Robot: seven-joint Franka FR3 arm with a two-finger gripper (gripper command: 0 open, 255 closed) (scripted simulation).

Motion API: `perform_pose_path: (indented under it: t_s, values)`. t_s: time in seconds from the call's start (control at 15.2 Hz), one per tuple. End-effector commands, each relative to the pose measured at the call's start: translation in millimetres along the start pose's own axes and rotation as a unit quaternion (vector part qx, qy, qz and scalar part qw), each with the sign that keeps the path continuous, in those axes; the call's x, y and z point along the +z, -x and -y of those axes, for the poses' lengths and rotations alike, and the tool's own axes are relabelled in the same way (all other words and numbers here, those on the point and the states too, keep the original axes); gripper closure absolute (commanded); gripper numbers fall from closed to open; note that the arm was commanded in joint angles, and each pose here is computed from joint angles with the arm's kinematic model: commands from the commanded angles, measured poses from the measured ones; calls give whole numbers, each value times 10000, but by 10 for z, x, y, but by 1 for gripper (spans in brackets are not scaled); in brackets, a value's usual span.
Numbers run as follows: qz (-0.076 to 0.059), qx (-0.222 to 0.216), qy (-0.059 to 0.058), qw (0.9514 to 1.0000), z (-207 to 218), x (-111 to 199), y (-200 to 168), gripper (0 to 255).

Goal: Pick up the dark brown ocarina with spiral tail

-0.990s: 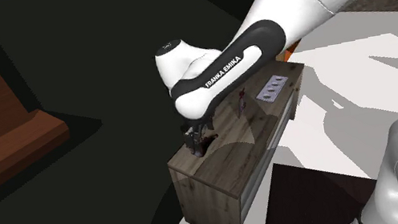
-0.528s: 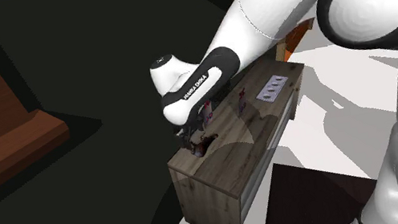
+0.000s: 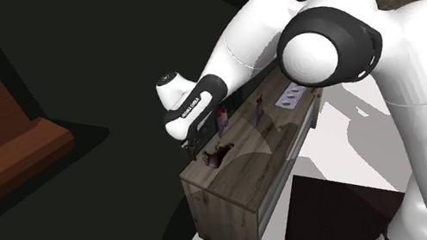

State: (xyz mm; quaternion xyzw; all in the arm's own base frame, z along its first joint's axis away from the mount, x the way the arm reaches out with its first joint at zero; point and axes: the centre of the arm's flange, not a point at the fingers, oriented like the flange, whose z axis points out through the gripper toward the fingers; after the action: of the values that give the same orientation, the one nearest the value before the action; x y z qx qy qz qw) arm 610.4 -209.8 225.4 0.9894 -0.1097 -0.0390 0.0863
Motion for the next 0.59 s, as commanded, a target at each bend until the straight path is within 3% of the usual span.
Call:
perform_pose_path:
  t_s: [0.0,0.46,0.53]
  values:
    - [-6,4,1,10000,10,90,-43,0]
    - [-6,4,1,10000,63,379,-60,0]
    - [-4,5,4,10000,52,357,-37,255]
